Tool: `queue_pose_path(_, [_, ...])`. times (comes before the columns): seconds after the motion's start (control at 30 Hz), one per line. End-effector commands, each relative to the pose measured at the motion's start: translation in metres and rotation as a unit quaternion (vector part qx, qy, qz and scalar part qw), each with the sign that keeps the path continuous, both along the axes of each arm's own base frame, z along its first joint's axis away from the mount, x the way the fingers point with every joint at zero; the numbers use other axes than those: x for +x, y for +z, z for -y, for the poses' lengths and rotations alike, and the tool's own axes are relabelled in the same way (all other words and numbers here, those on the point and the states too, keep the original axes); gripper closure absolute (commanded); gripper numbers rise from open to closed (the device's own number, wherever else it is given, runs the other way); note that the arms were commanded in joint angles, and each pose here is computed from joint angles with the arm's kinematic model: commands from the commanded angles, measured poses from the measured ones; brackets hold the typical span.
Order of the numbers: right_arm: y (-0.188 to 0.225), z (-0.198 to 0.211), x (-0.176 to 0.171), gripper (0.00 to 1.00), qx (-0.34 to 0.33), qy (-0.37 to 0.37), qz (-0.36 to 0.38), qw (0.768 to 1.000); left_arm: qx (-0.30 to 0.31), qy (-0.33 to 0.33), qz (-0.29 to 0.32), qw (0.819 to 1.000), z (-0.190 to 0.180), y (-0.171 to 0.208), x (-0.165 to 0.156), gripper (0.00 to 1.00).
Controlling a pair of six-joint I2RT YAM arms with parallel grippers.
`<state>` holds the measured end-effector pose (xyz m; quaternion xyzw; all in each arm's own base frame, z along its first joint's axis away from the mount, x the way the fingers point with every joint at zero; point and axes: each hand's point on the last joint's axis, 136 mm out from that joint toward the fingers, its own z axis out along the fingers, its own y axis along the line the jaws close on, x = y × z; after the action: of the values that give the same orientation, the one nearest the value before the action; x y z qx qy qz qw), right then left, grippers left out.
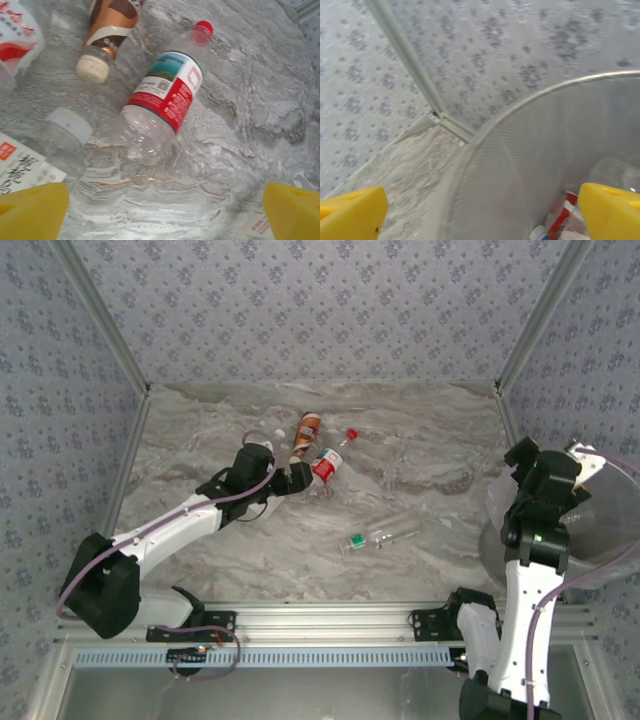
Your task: Put the plastic bottles in the bin
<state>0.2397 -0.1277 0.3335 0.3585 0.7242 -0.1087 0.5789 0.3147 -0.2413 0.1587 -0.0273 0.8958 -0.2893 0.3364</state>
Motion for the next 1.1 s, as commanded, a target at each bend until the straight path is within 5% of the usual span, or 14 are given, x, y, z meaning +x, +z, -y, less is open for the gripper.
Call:
queue_pose_path(0.0, [0.022, -0.018, 0.012, 0.0, -0.038, 0.055, -0.003, 0.998, 0.014, -0.025, 0.034, 0.999, 0.013, 0.019, 0.003, 0.01])
queue_pose_path(0.4, [-0.008, -0.12, 0.06, 0.0, -0.02, 0.25, -0.079, 0.965, 0.061, 0.026, 0.04, 0.997, -0.005, 0.018, 0.007, 0.01])
queue_pose_path(0.9, [-0.086, -0.213, 0.076, 0.0, 0.118, 0.251, -0.136, 0.951, 0.077, 0.108, 0.037, 0.99, -0.046, 0.012, 0.003, 0.01])
queue_pose_path(1.07, [-0.116, -0.223, 0.064, 0.0, 0.145, 0.183, -0.169, 0.958, 0.059, 0.161, 0.018, 0.985, -0.074, 0.001, 0.0, 0.01])
